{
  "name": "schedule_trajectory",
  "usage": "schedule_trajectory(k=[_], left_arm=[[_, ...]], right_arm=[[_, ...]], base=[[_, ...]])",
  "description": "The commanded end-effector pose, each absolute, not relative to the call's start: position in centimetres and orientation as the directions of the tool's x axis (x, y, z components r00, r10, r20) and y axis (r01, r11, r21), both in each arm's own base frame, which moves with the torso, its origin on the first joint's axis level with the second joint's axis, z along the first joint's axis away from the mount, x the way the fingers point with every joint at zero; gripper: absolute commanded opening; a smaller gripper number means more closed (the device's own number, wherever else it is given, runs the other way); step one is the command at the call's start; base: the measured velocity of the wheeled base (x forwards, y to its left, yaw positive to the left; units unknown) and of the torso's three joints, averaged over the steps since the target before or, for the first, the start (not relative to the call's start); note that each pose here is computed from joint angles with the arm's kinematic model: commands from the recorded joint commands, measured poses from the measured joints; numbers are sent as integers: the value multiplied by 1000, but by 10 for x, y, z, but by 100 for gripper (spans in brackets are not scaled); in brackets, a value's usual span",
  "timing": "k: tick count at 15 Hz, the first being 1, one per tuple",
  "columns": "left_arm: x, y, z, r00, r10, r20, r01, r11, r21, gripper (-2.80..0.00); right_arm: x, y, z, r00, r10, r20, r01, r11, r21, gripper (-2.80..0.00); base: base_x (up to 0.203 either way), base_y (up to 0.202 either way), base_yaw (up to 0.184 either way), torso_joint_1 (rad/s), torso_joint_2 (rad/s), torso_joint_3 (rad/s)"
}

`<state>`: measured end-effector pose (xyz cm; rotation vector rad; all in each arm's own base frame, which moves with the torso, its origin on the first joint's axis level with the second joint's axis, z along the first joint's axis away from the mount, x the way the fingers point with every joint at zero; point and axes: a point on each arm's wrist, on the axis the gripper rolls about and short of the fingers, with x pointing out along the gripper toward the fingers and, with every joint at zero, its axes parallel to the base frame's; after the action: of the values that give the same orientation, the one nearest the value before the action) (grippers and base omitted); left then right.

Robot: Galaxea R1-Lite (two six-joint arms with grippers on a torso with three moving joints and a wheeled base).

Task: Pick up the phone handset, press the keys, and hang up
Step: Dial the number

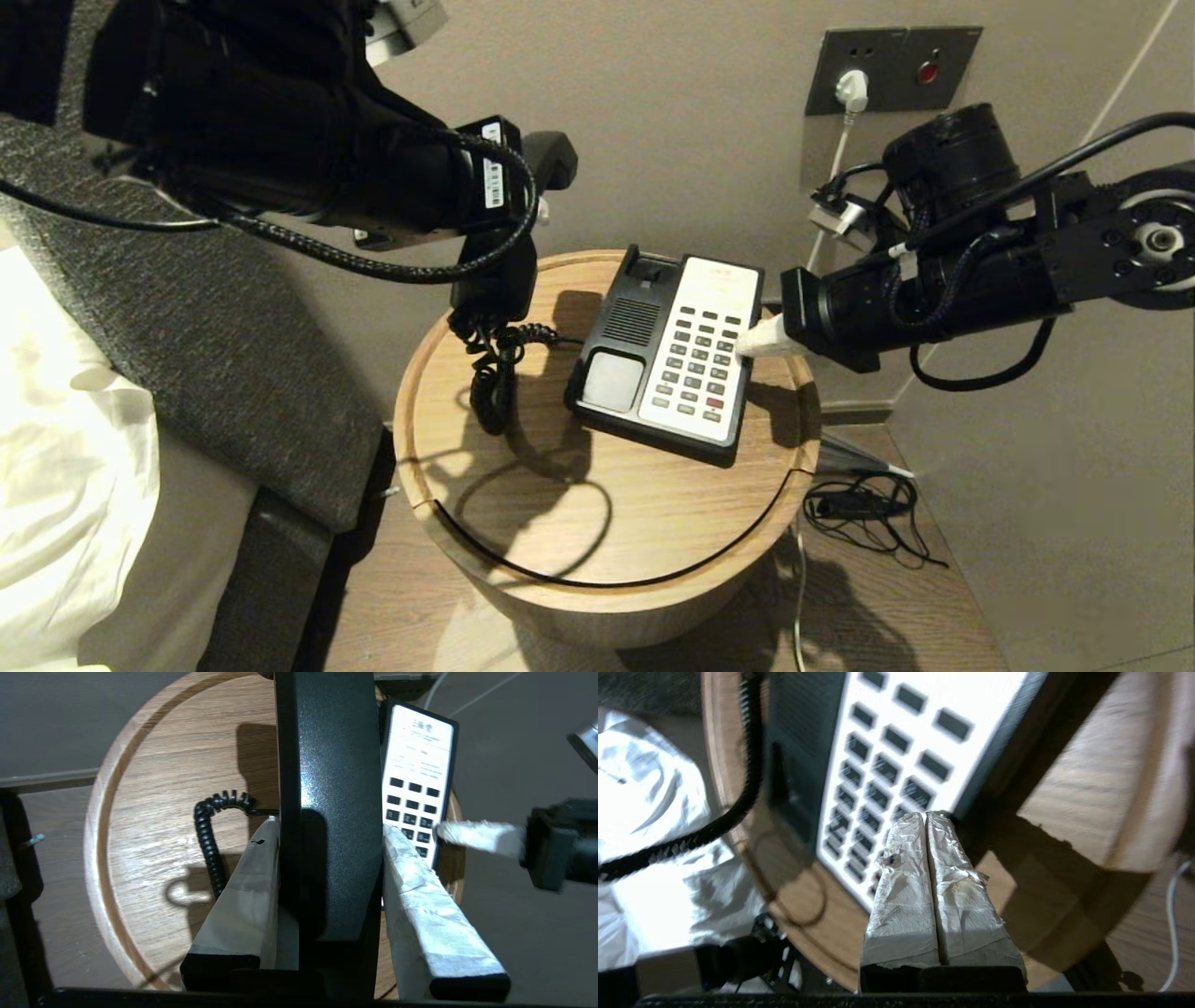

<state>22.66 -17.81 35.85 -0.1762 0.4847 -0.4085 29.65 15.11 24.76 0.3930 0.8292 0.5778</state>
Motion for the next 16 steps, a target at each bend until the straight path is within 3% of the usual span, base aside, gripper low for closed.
schedule_trajectory(k=[1,16], left_arm=[[228,-176,358,809,-413,-418,329,908,-261,-280],[234,-174,355,813,-397,-426,311,914,-260,-280]], right_arm=[[288,155,255,528,641,-557,-346,762,548,-280],[299,163,236,491,633,-598,-317,769,554,-280]], base=[[0,0,0,0,0,0],[0,0,0,0,0,0]])
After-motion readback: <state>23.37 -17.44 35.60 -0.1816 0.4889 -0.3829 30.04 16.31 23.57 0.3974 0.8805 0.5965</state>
